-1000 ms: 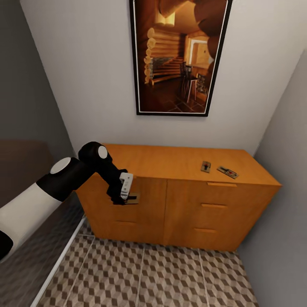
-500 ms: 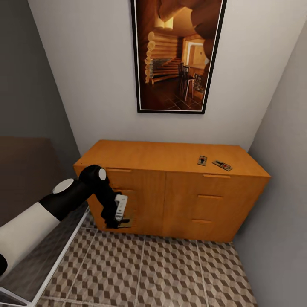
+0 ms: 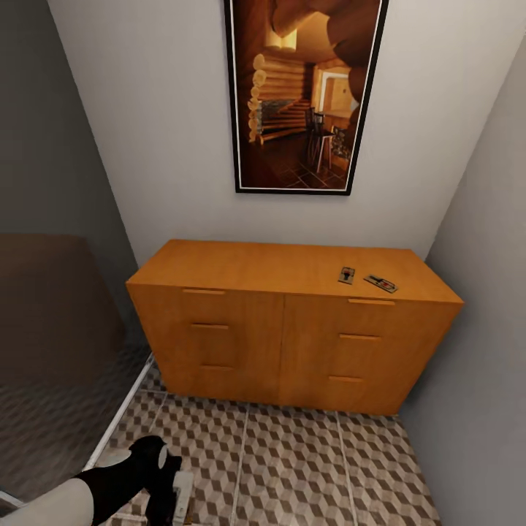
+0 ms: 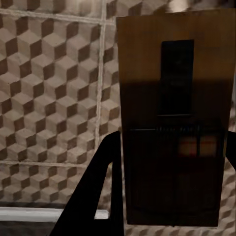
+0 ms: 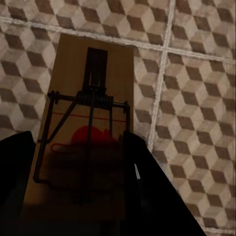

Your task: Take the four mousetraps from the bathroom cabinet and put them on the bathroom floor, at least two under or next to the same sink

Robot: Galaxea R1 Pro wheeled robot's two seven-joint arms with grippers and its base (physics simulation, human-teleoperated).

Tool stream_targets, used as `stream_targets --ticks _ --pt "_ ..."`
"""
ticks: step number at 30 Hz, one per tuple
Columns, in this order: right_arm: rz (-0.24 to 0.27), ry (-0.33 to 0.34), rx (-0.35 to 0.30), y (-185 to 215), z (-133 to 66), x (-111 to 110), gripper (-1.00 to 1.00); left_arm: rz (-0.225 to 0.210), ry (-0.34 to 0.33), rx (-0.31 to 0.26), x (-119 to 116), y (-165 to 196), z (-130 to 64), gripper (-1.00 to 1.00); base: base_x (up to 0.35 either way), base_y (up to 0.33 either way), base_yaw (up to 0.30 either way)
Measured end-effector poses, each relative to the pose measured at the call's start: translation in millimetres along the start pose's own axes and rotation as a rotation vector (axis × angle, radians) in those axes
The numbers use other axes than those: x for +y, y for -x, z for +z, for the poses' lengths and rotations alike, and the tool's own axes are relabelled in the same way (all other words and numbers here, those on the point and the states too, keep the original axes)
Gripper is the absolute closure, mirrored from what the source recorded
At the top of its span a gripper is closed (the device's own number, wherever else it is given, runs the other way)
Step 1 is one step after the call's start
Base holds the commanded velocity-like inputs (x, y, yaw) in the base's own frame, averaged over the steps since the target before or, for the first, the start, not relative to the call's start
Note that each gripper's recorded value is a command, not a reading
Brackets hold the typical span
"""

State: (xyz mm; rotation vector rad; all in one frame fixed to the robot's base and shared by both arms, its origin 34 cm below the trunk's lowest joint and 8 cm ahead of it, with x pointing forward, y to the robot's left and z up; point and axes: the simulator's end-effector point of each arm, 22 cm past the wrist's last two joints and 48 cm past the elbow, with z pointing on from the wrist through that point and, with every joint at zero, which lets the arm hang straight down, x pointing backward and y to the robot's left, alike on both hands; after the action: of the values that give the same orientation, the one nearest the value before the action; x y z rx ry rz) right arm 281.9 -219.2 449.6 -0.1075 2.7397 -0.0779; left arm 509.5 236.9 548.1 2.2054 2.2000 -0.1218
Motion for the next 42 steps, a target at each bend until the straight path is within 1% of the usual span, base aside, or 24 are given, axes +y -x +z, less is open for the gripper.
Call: stream_targets --ticks 2,3,5,6,8,9,12,13,14,15,16,19,20,22,24,25,27,31,32,33,34,35,37,42 --pt "-0.002 -0.010 -0.009 3.5 1.4 -7.9 1.00 -0.031 0.020 0.020 -22.8 -21.0 24.9 1.00 0.000 0.000 0.000" --pt "-0.003 -0.013 -0.014 5.4 2.0 -10.0 1.00 -0.044 0.029 0.026 -27.7 -26.8 30.4 1.00 0.000 0.000 0.000" --pt "-0.003 -0.019 -0.031 12.6 3.9 -15.2 1.00 -0.098 0.067 0.039 -38.3 -41.7 43.8 1.00 0.000 0.000 0.000" --pt "-0.002 -0.021 -0.045 19.0 5.2 -17.0 1.00 -0.145 0.100 0.040 -44.7 -49.2 51.9 1.00 0.000 0.000 0.000" --pt "0.001 -0.024 -0.081 35.4 8.0 -18.8 1.00 -0.267 0.179 0.020 -58.7 -59.4 66.8 1.00 0.000 0.000 0.000" --pt "0.002 -0.024 -0.090 39.6 8.6 -19.1 1.00 -0.303 0.203 0.011 -61.0 -60.9 69.6 1.00 0.000 0.000 0.000" --pt "0.006 -0.024 -0.130 58.4 10.7 -19.0 1.00 -0.542 0.291 -0.019 -77.2 -71.1 80.7 1.00 0.000 0.000 0.000" --pt "0.008 -0.022 -0.151 67.9 11.4 -17.1 1.00 -0.663 0.300 -0.023 -88.9 -75.3 85.3 1.00 0.000 0.000 0.000" --pt "0.011 -0.020 -0.167 75.5 11.7 -15.7 1.00 -0.738 0.305 -0.028 -93.9 -77.3 87.0 1.00 0.000 0.000 0.000" --pt "0.013 -0.020 -0.176 79.8 11.9 -15.2 1.00 -0.774 0.307 -0.033 -95.6 -77.8 87.6 1.00 0.000 0.000 0.000" --pt "0.016 -0.018 -0.205 93.3 12.2 -13.4 1.00 -0.867 0.313 -0.057 -99.5 -77.0 88.9 1.00 0.000 0.000 0.000" --pt "0.020 -0.018 -0.238 109.4 12.2 -12.5 1.00 -0.981 0.332 -0.120 -101.7 -69.9 90.0 1.00 0.000 0.000 0.000" --pt "0.022 -0.019 -0.251 115.9 12.1 -12.5 1.00 -1.034 0.356 -0.159 -99.3 -64.5 89.3 1.00 0.000 0.000 0.000" --pt "0.025 -0.021 -0.282 132.5 11.6 -12.8 1.00 -1.143 0.456 -0.241 -89.4 -54.4 84.5 1.00 0.000 0.000 0.000" --pt "0.028 -0.023 -0.309 150.7 11.2 -13.6 1.00 -1.233 0.603 -0.289 -86.8 -46.9 76.3 1.00 0.000 0.000 0.000" --pt "0.028 -0.024 -0.314 157.9 11.3 -14.1 1.00 -1.269 0.676 -0.307 -86.3 -42.7 70.3 1.00 0.000 0.000 0.000" --pt "0.027 -0.026 -0.308 165.0 12.1 -14.5 1.00 -1.310 0.760 -0.328 -84.6 -39.8 61.3 1.00 0.000 0.000 0.000" --pt "0.026 -0.028 -0.306 178.3 12.3 -15.2 1.00 -1.382 0.852 -0.334 -84.7 -46.0 51.1 1.00 0.000 0.000 0.000" --pt "0.026 -0.028 -0.310 180.9 12.1 -15.8 1.00 -1.427 0.875 -0.321 -86.9 -56.8 49.3 1.00 0.000 0.000 0.000" --pt "0.025 -0.029 -0.311 181.9 12.0 -16.4 1.00 -1.450 0.887 -0.313 -88.4 -63.2 48.6 1.00 0.000 0.000 0.000" --pt "0.024 -0.030 -0.312 182.9 12.1 -18.0 1.00 -1.539 0.920 -0.283 -95.1 -83.7 46.8 1.00 0.000 0.000 0.000" --pt "0.024 -0.030 -0.311 182.6 12.2 -18.4 1.00 -1.557 0.927 -0.276 -96.7 -88.3 46.5 1.00 0.000 0.000 0.000" --pt "0.023 -0.029 -0.319 182.5 11.9 -19.5 1.00 -1.632 0.950 -0.251 -104.1 -103.7 45.8 1.00 0.000 0.000 0.000" --pt "0.032 -0.027 -0.387 187.4 7.0 -20.1 1.00 -1.651 0.950 -0.245 -106.4 -109.1 46.0 1.00 0.000 0.000 0.000"
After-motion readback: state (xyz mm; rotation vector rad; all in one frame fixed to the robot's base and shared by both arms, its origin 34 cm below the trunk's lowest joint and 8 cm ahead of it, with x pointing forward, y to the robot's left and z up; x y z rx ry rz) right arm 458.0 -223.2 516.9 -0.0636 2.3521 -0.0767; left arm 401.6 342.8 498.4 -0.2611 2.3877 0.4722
